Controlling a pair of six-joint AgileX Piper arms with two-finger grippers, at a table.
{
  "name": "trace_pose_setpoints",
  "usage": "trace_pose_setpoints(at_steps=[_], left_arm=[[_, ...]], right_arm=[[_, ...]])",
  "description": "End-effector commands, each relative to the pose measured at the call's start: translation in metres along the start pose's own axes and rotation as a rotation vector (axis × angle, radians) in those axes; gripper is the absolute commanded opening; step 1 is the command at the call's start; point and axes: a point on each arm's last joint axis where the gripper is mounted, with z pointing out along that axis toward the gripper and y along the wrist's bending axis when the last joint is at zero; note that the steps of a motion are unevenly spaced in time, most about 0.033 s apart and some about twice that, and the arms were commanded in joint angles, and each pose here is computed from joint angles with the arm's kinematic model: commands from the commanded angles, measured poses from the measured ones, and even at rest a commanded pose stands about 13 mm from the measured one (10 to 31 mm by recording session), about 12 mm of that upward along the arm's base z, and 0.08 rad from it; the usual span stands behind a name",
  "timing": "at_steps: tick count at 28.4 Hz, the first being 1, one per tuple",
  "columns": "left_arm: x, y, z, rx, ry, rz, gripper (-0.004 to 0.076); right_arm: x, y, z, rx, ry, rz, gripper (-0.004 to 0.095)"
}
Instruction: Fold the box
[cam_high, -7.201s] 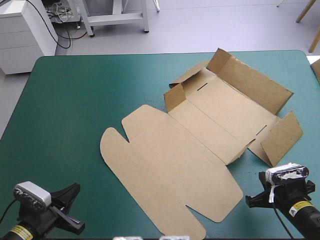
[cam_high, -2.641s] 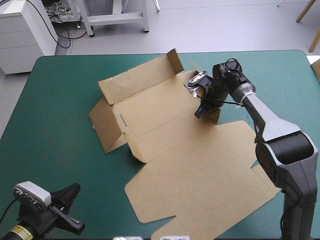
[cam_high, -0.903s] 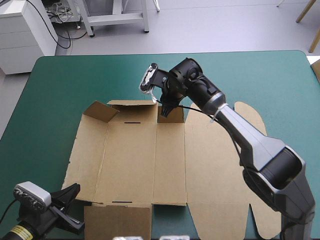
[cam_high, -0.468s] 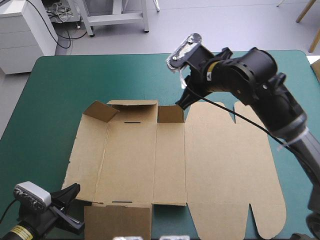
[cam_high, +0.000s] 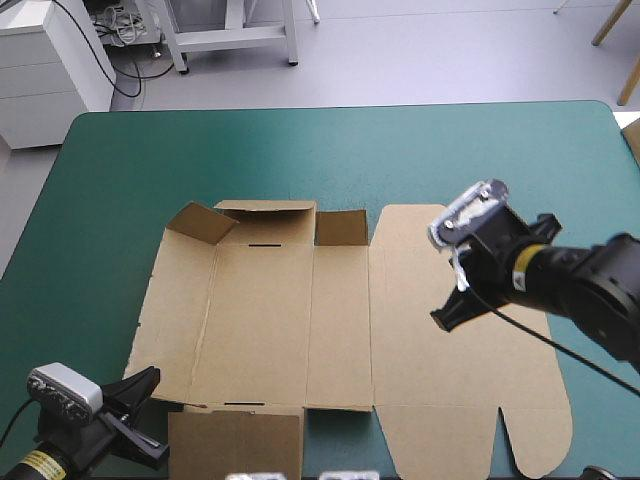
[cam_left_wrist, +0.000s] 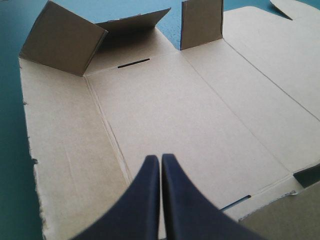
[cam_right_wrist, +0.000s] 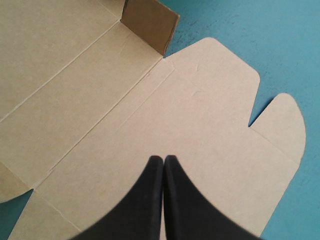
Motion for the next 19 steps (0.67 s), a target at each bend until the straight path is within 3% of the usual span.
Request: trace_pose_setpoints(at_steps=[1,10,19], left_arm=[[-0.013,0.000,-0.002,0.002,-0.085,-0.021,-0.0008],[-0.013,0.000,-0.002,0.002,-0.085,-0.021,-0.0008],[-0.013,0.000,-0.002,0.002,-0.085,-0.021,-0.0008]], right_arm=[[0.028,0.001,-0.018,0.022,-0.145,0.060,-0.0020],[0.128,0.017,-0.018,0.005,-0.220,0.188,-0.0020],[0.184,0.027,-0.012,-0.009,-0.363,0.236,-0.0020]])
